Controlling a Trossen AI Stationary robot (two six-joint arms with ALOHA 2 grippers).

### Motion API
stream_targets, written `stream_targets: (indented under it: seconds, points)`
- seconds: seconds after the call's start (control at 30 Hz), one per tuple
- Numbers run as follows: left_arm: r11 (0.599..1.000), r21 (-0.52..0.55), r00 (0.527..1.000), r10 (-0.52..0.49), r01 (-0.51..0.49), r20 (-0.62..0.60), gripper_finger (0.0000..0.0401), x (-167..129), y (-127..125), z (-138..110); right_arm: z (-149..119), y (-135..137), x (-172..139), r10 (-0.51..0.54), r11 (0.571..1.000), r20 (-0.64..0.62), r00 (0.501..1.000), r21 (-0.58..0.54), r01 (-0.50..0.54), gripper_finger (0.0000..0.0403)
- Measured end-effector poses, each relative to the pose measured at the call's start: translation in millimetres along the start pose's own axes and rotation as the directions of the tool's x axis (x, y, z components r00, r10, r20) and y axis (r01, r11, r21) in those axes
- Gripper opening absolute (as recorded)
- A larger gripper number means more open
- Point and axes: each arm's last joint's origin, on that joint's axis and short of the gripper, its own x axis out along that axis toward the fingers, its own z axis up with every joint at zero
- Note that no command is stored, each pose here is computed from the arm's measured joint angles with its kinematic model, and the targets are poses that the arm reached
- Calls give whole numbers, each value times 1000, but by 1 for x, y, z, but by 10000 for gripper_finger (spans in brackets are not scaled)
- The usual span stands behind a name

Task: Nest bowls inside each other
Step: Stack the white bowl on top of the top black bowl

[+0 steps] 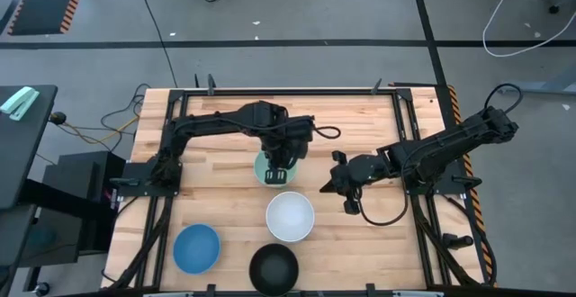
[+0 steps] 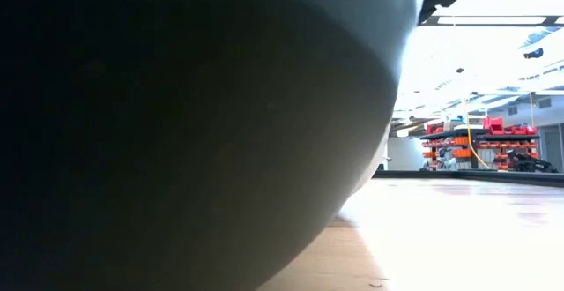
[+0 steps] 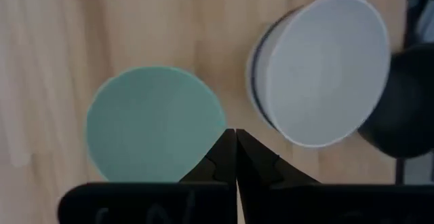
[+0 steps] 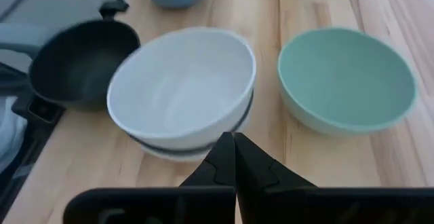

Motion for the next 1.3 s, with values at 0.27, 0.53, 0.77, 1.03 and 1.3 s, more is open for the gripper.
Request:
stream_targets:
  seconds: [0.27,0.53,0.77,1.03,1.3]
  points:
    - [995,-36,996,89,-90,-27,10,-2,14,-3,0,3,10,31,999,2,1000,-19,-31,0]
    - [983,-117,990,142,-143,-18,19,-21,41,-14,-4,11,40,90,994,-5,996,-69,-90,0]
    - [967,-170,981,194,-190,7,8,-39,59,-23,-4,13,60,111,990,-19,994,-81,-112,0]
    - [956,-216,979,205,-198,9,24,-43,67,-27,-12,16,80,106,990,-84,991,-84,-113,0]
    - [957,-215,979,204,-197,12,25,-43,66,-27,-13,16,82,105,989,-87,991,-93,-113,0]
